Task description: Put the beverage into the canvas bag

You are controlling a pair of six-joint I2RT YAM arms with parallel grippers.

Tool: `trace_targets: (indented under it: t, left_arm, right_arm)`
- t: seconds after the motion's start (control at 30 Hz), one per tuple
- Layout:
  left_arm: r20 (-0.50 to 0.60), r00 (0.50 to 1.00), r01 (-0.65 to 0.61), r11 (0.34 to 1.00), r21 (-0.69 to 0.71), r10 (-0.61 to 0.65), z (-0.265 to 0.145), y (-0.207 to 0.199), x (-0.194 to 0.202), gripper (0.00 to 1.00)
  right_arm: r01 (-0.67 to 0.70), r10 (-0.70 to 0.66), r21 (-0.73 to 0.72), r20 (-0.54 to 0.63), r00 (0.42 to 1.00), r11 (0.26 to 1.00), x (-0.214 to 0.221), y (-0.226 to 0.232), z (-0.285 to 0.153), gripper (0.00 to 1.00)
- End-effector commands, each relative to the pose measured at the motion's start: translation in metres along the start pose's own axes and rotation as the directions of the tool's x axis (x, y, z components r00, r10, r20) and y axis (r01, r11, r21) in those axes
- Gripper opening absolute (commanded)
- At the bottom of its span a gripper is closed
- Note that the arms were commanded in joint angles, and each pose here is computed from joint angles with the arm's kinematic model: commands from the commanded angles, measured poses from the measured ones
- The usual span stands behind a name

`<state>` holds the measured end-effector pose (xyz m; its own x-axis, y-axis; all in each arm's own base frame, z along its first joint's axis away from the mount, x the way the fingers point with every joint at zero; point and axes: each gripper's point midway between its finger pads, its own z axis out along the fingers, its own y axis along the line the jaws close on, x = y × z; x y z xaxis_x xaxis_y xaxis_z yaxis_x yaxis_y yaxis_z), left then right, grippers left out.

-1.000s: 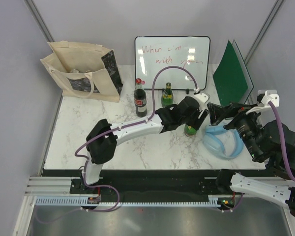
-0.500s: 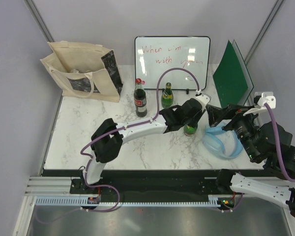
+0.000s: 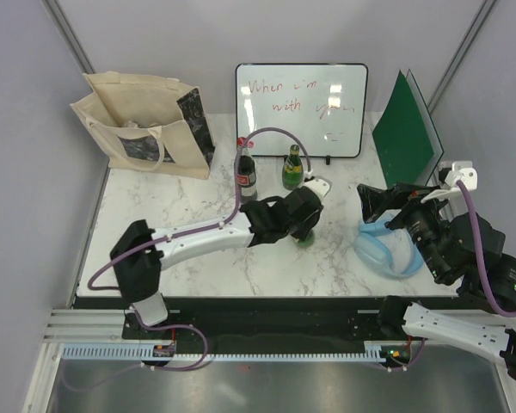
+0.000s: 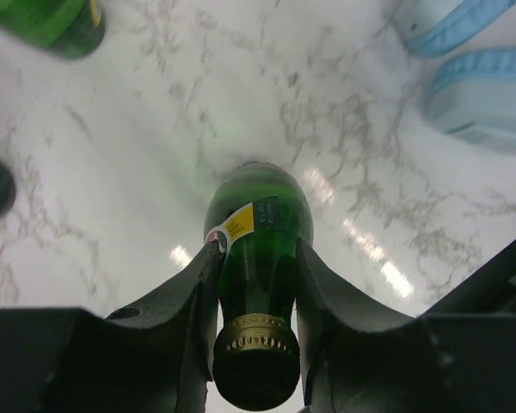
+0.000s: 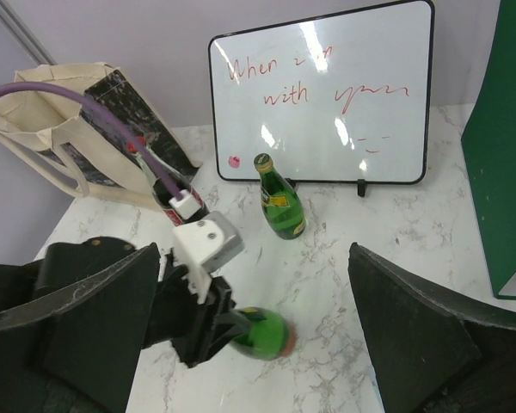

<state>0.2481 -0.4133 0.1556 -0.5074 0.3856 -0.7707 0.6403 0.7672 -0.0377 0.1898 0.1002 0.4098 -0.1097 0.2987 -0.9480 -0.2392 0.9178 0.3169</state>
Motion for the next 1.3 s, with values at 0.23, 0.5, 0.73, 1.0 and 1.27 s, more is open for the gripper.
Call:
trace_targets:
  t: [0.23,0.5,0.73,1.0,1.27]
  left_arm:
    - [0.122,0.988,0.117,0.975,-0.188,-0.095,-0.088,0.065,0.003,0.02]
    - [0.141,0.984,0.145,0.943,-0.299,-0.106,-0.096,0.093,0.022,0.02]
    - [0.160,0.973,0.210,0.918,-0.335,-0.164,-0.093,0.102,0.039,0.07]
    - [0.097,0.962,0.274,0.918,-0.288,-0.257,-0.105,0.095,0.061,0.38]
    - [0.032,0.975,0.220,0.928,-0.300,-0.221,-0.110,0.096,0.069,0.50]
  right_arm:
    - [-0.044,0.044,-0.027,-0.015,0.999,0.999,0.013,0.014,0.011,0.98]
    - [-0.043,0.042,-0.031,-0.021,0.999,0.999,0.016,0.016,0.012,0.98]
    - [-0.038,0.037,-0.028,-0.018,0.999,0.999,0.017,0.015,0.012,0.98]
    - [-0.043,0.043,-0.030,-0.009,0.999,0.999,0.014,0.013,0.010,0.98]
    - [-0.044,0.043,-0.035,-0.016,0.999,0.998,0.016,0.017,0.012,0.98]
